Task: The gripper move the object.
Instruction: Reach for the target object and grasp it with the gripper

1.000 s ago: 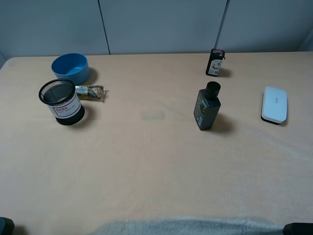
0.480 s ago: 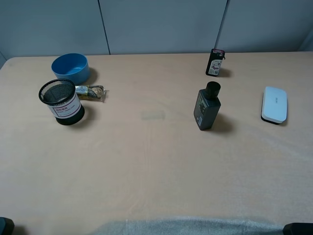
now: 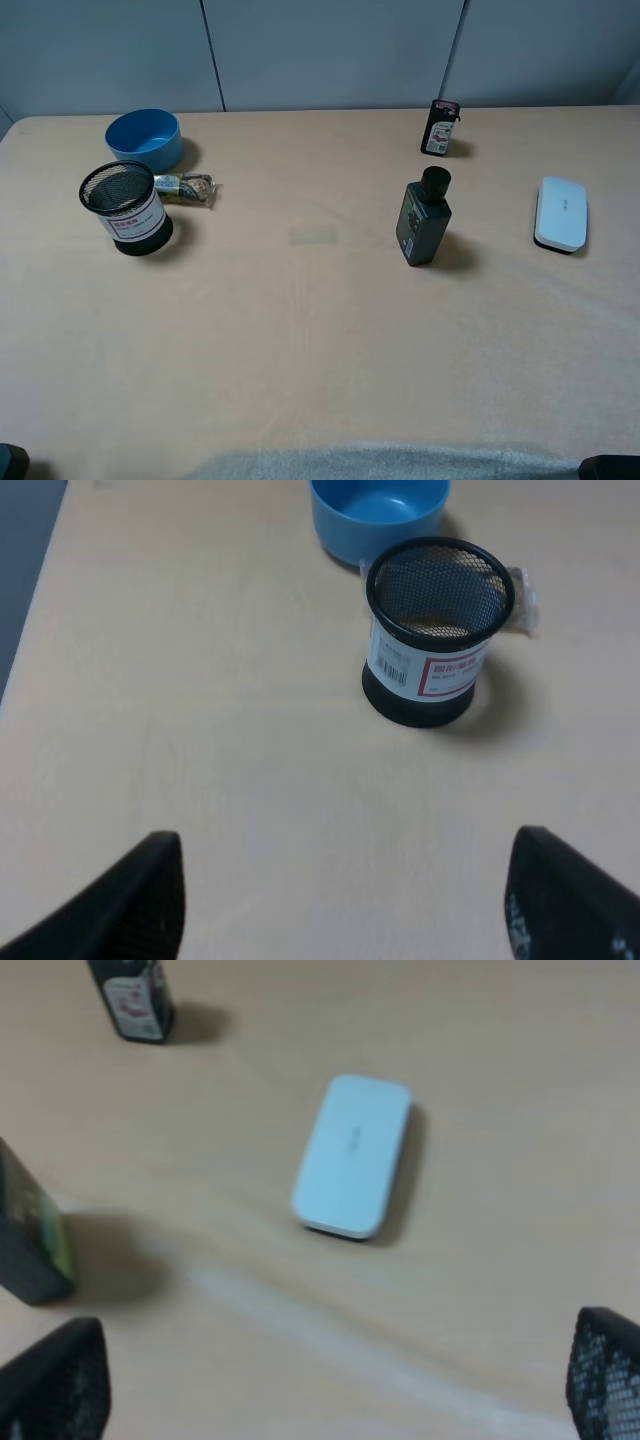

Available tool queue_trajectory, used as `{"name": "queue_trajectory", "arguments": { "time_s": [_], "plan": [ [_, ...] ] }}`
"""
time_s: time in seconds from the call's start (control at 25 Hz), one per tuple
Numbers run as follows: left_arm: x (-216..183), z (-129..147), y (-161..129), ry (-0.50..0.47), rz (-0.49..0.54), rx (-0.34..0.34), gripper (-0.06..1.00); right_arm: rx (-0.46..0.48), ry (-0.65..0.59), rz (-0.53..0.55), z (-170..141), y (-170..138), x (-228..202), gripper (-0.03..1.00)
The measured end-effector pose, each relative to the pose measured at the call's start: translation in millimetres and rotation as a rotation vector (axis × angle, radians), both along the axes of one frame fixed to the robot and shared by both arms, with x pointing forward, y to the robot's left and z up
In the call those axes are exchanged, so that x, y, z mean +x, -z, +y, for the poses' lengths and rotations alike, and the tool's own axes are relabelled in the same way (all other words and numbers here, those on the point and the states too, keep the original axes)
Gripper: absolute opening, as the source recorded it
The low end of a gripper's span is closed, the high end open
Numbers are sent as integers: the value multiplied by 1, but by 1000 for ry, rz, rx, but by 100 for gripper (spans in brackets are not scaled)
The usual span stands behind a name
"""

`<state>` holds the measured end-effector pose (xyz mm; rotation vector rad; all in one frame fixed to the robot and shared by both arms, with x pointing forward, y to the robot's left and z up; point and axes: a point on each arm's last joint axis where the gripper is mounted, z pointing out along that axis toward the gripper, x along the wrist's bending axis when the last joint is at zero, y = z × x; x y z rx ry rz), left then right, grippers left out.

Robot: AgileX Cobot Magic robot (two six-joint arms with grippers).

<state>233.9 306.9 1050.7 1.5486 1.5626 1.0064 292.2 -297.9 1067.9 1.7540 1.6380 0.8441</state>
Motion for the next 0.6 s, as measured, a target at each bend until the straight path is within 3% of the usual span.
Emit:
{"name": "queue_trajectory", "arguments": {
  "time_s": [0.28, 0.4, 0.6],
  "plan": [
    [0, 0, 0, 0, 0, 0, 73, 154, 86, 142, 1, -20, 82, 69],
    [0, 0, 0, 0, 0, 0, 73, 167, 109, 239, 0, -22, 132, 69],
    [0, 0, 0, 0, 0, 0, 73, 166, 116, 307, -2, -20, 185, 69]
  ]
}}
